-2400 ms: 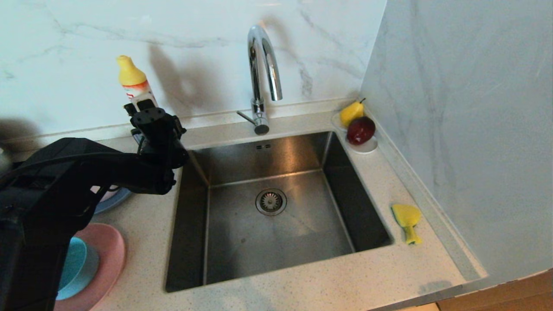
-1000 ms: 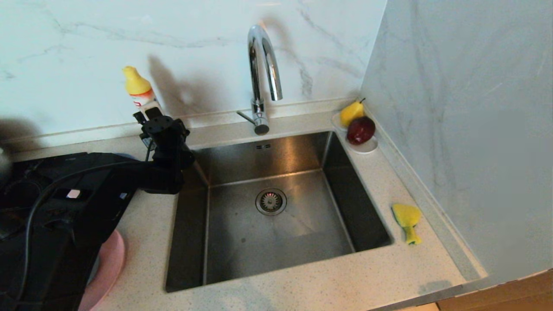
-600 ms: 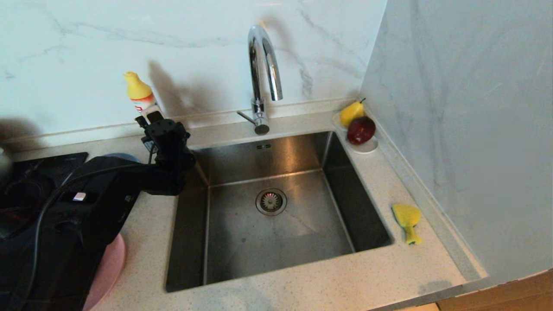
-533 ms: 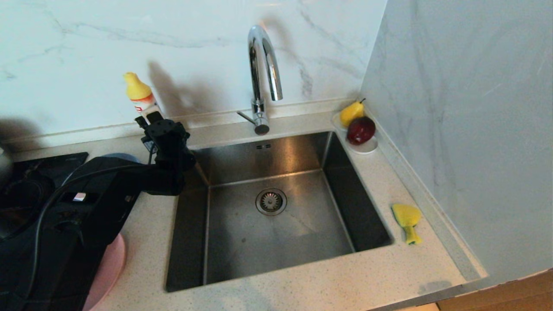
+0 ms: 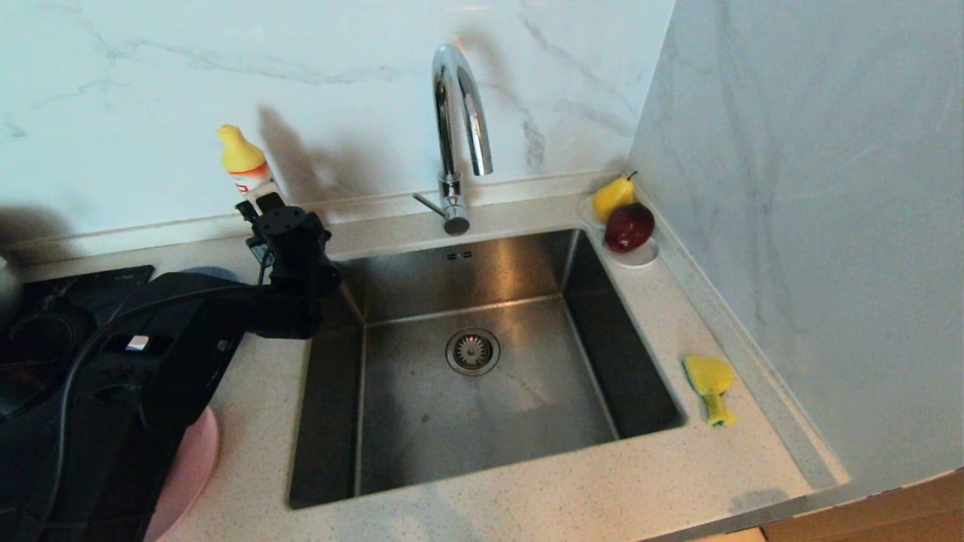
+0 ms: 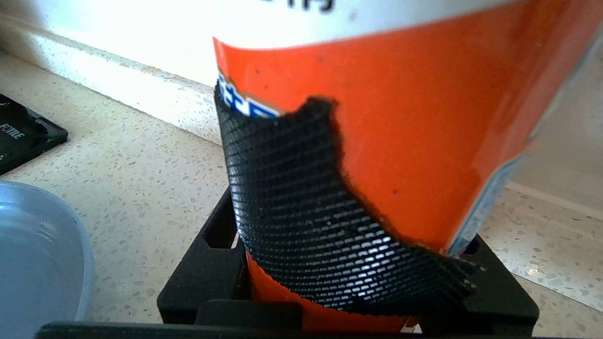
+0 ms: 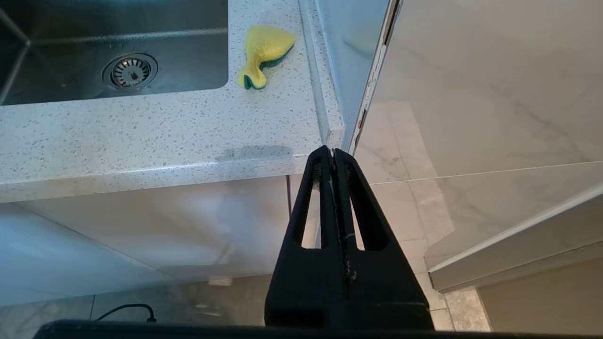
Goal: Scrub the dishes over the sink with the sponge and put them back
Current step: Place the dish soap on the table
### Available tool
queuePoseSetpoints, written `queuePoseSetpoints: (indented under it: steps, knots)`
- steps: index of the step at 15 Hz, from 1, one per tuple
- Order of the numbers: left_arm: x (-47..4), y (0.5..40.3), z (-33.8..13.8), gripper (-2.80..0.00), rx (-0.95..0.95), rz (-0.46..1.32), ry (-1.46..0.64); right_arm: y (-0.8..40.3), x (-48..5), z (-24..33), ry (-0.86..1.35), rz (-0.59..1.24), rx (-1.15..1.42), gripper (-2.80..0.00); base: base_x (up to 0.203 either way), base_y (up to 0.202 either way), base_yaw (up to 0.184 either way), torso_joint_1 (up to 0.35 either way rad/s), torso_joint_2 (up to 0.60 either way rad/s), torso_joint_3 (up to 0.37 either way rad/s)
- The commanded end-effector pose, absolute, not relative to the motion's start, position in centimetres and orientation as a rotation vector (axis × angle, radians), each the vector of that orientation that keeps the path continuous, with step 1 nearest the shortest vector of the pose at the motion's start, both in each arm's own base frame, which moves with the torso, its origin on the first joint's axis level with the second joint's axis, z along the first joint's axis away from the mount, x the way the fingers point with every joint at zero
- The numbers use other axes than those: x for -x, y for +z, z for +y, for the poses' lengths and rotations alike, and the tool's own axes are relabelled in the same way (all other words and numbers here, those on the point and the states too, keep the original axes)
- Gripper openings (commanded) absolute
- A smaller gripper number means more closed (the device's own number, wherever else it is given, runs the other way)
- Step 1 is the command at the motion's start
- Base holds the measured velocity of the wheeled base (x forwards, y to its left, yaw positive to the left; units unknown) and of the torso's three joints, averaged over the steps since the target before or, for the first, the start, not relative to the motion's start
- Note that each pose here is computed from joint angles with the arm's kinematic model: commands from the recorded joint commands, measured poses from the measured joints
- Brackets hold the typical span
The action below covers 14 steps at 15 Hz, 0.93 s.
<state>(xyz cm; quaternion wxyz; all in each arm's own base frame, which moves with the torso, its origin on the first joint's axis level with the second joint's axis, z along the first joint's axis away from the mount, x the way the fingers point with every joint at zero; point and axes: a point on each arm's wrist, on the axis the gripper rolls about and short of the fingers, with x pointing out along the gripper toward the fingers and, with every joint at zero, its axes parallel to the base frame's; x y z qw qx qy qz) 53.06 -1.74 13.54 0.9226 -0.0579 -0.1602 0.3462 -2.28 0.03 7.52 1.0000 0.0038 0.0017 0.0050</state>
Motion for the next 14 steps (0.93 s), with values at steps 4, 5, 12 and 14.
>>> queuePoseSetpoints:
  steps: [4, 5, 12, 14]
  knots:
    - [-53.1, 13.3, -1.7, 0.00, 0.121, -0.330, 0.721, 7.5, 2.3, 0.0, 0.011, 0.003, -0.008, -2.80, 0.000, 0.000, 0.000, 0.000, 0.00, 0.000]
    - [-53.1, 13.3, -1.7, 0.00, 0.121, -0.330, 0.721, 7.5, 2.3, 0.0, 0.011, 0.003, -0.008, -2.80, 0.000, 0.000, 0.000, 0.000, 0.00, 0.000]
    - [-52.3, 16.2, -1.9, 0.00, 0.148, -0.384, 0.717, 7.5, 2.3, 0.0, 0.011, 0.003, -0.008, -2.80, 0.000, 0.000, 0.000, 0.000, 0.00, 0.000]
    - [-51.6, 17.9, -2.0, 0.00, 0.163, -0.411, 0.723, 7.5, 2.3, 0.0, 0.011, 0.003, -0.008, -2.80, 0.000, 0.000, 0.000, 0.000, 0.00, 0.000]
